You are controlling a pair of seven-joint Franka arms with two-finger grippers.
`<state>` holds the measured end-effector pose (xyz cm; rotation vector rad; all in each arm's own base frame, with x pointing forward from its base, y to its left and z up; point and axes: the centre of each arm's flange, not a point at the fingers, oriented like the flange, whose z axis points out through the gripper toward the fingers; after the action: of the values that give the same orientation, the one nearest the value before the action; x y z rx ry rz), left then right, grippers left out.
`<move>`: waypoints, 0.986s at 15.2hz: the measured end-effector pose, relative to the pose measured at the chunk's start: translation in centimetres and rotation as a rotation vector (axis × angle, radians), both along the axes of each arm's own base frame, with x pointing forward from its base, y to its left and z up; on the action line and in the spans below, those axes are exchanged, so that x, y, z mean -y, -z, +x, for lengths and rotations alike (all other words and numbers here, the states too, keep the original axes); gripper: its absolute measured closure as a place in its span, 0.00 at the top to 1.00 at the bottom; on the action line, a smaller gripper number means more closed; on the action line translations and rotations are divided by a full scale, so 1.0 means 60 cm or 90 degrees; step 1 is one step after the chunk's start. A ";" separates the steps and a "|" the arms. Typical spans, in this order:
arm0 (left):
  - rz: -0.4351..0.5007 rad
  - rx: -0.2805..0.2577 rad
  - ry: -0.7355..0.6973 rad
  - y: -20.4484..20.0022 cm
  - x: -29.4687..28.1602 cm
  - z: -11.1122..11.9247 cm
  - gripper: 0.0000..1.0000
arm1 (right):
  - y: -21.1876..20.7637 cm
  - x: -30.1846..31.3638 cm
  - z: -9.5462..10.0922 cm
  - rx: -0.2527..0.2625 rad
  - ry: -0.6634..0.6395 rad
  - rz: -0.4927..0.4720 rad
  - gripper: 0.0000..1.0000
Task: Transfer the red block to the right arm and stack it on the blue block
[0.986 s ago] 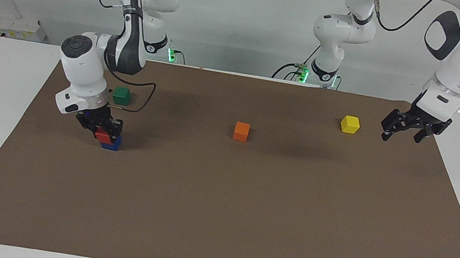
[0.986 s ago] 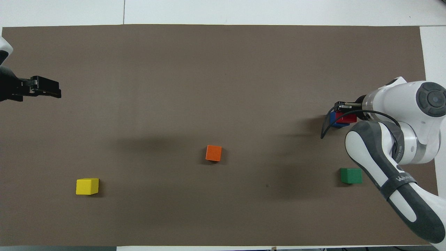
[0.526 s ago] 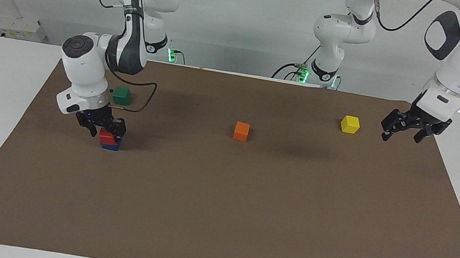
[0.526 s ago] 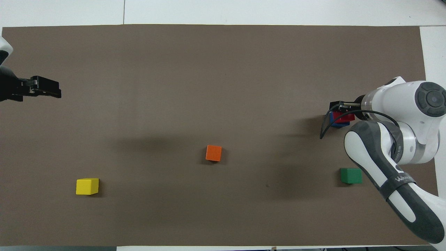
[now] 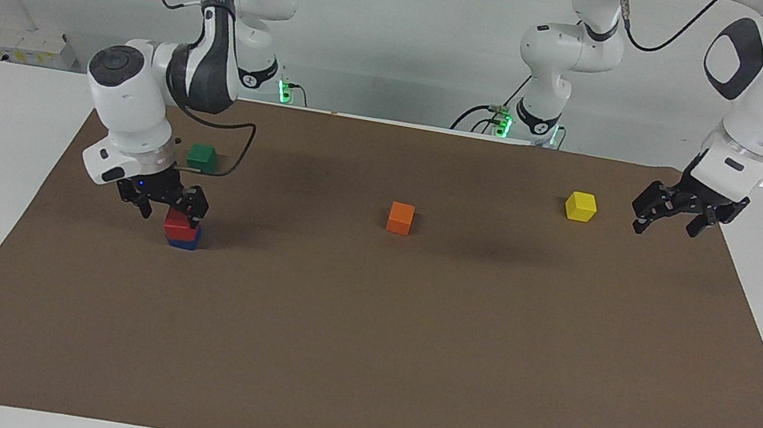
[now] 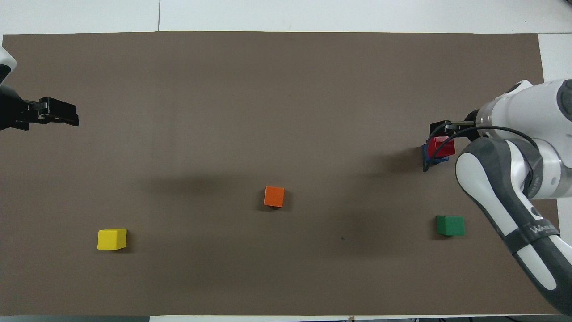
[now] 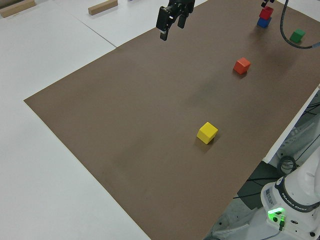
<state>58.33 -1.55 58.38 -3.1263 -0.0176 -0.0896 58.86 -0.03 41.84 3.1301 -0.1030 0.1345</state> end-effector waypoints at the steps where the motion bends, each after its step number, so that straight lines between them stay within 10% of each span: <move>1: 0.000 0.000 0.000 0.000 0.000 0.000 1.00 | -0.030 -0.001 0.004 0.007 -0.006 -0.001 1.00; 15: 0.000 0.000 0.000 0.000 0.000 0.000 1.00 | -0.311 0.008 -0.082 -0.068 -0.060 -0.003 1.00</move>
<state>58.33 -1.55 58.38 -3.1263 -0.0176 -0.0896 53.96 -0.52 60.48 3.1308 0.0463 -0.0326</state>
